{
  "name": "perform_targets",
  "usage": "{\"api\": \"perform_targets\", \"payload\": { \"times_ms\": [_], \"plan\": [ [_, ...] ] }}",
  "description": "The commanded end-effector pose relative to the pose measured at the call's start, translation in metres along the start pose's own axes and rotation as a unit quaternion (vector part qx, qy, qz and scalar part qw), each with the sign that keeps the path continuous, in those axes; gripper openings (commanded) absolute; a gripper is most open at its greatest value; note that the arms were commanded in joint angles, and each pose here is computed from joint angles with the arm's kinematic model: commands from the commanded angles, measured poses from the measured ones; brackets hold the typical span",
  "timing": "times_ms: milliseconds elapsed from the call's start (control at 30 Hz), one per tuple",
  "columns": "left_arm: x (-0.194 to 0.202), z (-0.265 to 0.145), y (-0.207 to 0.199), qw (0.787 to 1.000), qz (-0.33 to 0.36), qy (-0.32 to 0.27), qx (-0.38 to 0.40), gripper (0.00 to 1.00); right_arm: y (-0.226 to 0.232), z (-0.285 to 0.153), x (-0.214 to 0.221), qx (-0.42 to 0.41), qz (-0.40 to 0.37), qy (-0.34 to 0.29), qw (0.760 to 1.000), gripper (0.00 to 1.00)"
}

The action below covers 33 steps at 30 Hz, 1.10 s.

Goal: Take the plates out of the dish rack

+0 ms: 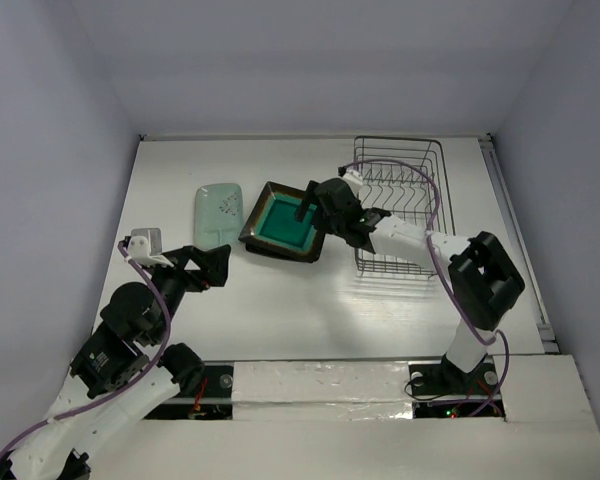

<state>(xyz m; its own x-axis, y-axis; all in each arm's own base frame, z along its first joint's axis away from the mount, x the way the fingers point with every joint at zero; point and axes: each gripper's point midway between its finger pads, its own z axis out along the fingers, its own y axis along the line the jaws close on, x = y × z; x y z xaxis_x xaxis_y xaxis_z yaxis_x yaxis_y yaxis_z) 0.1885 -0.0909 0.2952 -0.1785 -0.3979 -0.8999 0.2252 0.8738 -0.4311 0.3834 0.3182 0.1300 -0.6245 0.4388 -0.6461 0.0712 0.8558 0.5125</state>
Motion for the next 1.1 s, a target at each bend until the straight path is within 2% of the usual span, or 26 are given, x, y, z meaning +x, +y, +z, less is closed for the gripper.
{"api": "perform_targets", "payload": {
  "times_ms": [0,33,133,167,200,267,300,500,533,567,633,667,733,767,900,1067],
  "plan": [
    [-0.008,0.0,0.0,1.0,-0.009,-0.02,0.0,0.99,0.003,-0.014,-0.027,0.019,-0.062,-0.016,0.998,1.0],
    [-0.008,0.0,0.0,1.0,-0.009,-0.02,-0.001,0.99,0.0,-0.018,-0.028,0.025,-0.07,-0.014,0.997,1.0],
    [-0.01,0.001,0.0,1.0,-0.009,-0.022,-0.002,0.99,0.012,-0.033,-0.04,0.004,-0.086,-0.018,0.996,0.87],
    [-0.01,0.001,0.0,1.0,-0.009,-0.022,-0.003,0.99,0.024,-0.044,-0.045,-0.018,-0.096,-0.02,0.995,0.61],
    [-0.01,0.001,0.0,1.0,-0.009,-0.022,-0.004,0.99,0.032,-0.051,-0.047,-0.03,-0.101,-0.023,0.994,0.44],
    [-0.011,0.001,0.0,1.0,-0.009,-0.023,-0.004,0.99,0.04,-0.065,-0.058,-0.049,-0.11,-0.035,0.992,0.0],
    [-0.012,0.0,0.0,1.0,-0.01,-0.024,-0.003,0.99,0.051,-0.084,-0.068,-0.071,-0.11,-0.051,0.99,0.0],
    [-0.018,0.001,-0.007,1.0,-0.006,-0.026,0.007,0.99,0.057,-0.183,-0.129,-0.141,-0.113,-0.164,0.97,0.0],
    [-0.021,0.001,-0.009,1.0,-0.006,-0.029,0.01,0.99,0.052,-0.215,-0.143,-0.157,-0.108,-0.193,0.963,0.0],
    [-0.023,0.001,-0.01,0.999,-0.006,-0.03,0.013,0.99,0.047,-0.231,-0.151,-0.16,-0.116,-0.212,0.957,0.08],
    [-0.031,0.0,-0.014,0.999,-0.006,-0.034,0.017,0.99,0.034,-0.276,-0.168,-0.179,-0.108,-0.254,0.945,0.36],
    [-0.034,0.0,-0.017,0.999,-0.006,-0.036,0.02,0.99,0.027,-0.288,-0.172,-0.178,-0.108,-0.268,0.941,0.69],
    [-0.04,-0.001,-0.02,0.999,-0.003,-0.041,0.023,0.99,0.012,-0.311,-0.181,-0.173,-0.097,-0.294,0.935,0.97],
    [-0.049,-0.003,-0.022,0.998,-0.006,-0.05,0.026,0.99,0.001,-0.33,-0.186,-0.177,-0.091,-0.311,0.929,1.0],
    [-0.067,-0.009,-0.026,0.996,-0.01,-0.075,0.035,0.99,-0.019,-0.358,-0.184,-0.198,-0.075,-0.34,0.916,1.0],
    [-0.07,-0.012,-0.026,0.995,-0.017,-0.089,0.041,0.99,-0.033,-0.354,-0.175,-0.197,-0.061,-0.345,0.915,0.97]
  ]
}}
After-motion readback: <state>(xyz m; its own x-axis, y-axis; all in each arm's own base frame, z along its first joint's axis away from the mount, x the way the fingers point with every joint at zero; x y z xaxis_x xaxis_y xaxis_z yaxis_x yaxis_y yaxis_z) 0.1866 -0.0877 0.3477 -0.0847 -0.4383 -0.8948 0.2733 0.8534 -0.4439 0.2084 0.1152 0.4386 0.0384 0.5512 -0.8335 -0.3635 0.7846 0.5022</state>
